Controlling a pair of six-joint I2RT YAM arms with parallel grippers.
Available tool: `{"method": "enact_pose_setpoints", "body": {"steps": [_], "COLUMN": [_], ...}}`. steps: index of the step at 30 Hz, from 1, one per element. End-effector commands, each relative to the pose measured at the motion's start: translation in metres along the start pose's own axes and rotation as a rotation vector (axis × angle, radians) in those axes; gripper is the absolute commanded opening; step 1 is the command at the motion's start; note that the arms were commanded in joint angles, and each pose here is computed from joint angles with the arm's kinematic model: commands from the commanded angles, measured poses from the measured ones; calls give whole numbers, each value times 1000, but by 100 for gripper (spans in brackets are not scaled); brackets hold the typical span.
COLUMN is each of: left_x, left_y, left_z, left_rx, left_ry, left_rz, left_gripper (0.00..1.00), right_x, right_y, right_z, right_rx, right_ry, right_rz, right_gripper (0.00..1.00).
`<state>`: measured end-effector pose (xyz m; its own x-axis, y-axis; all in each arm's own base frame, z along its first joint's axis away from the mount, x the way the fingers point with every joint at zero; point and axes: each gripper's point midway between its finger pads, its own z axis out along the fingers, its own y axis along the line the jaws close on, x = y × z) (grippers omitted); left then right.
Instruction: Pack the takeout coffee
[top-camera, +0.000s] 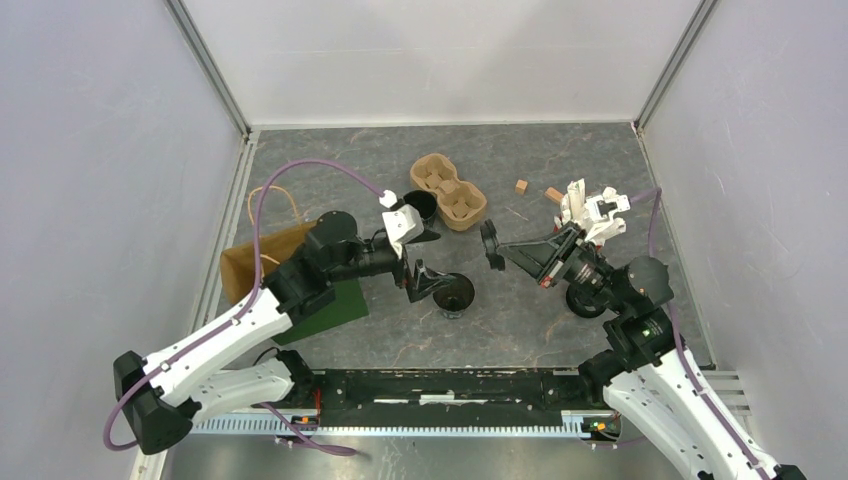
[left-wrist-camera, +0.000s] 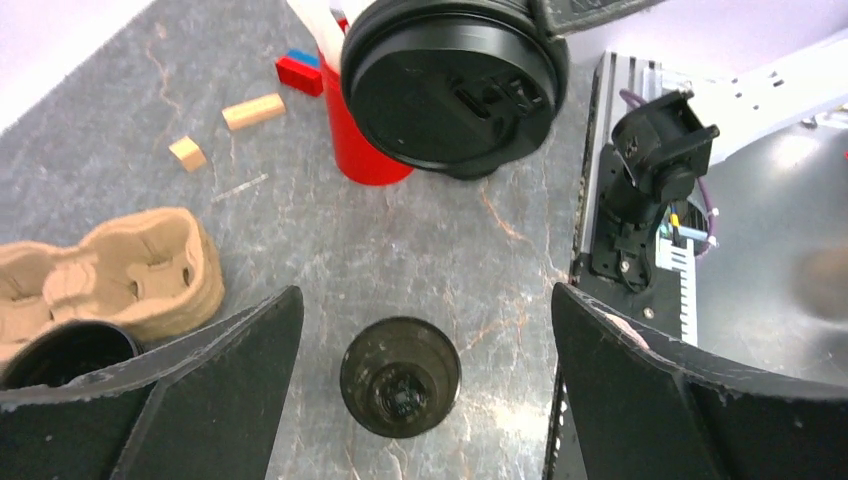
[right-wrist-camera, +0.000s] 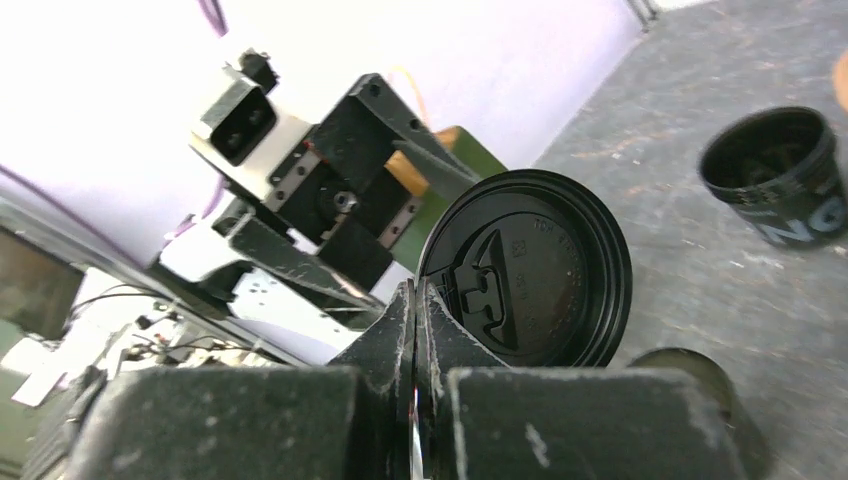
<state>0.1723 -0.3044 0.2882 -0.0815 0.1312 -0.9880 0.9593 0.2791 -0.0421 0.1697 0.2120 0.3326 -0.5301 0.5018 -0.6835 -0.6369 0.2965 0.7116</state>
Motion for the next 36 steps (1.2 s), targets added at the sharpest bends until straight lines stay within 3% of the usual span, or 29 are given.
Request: {"method": "enact_pose_setpoints", "body": {"steps": [1, 6, 12, 25, 36], "left_x": [-58, -76, -68, -90, -85], "left_y": [8, -14, -25, -20, -21], "left_z": [-7, -13, 7, 26, 37], "left_rx": [-67, 19, 67, 14, 39], "left_ry": [-215, -374, -335, -422, -412], "left_rz": [78, 254, 428, 512, 537], "left_gripper": [100, 100, 100, 100, 100], "right_x": [-19, -32, -32, -17, -14], "right_y": [42, 54, 42, 30, 25], "right_z": [-3, -7, -4, 1, 1], "right_rx": [-161, -213, -167, -163, -148], "right_ry": [-66, -139, -152, -99, -94], "right_rz": [46, 126, 139, 171, 176], "right_gripper": [0, 0, 0, 0, 0]}}
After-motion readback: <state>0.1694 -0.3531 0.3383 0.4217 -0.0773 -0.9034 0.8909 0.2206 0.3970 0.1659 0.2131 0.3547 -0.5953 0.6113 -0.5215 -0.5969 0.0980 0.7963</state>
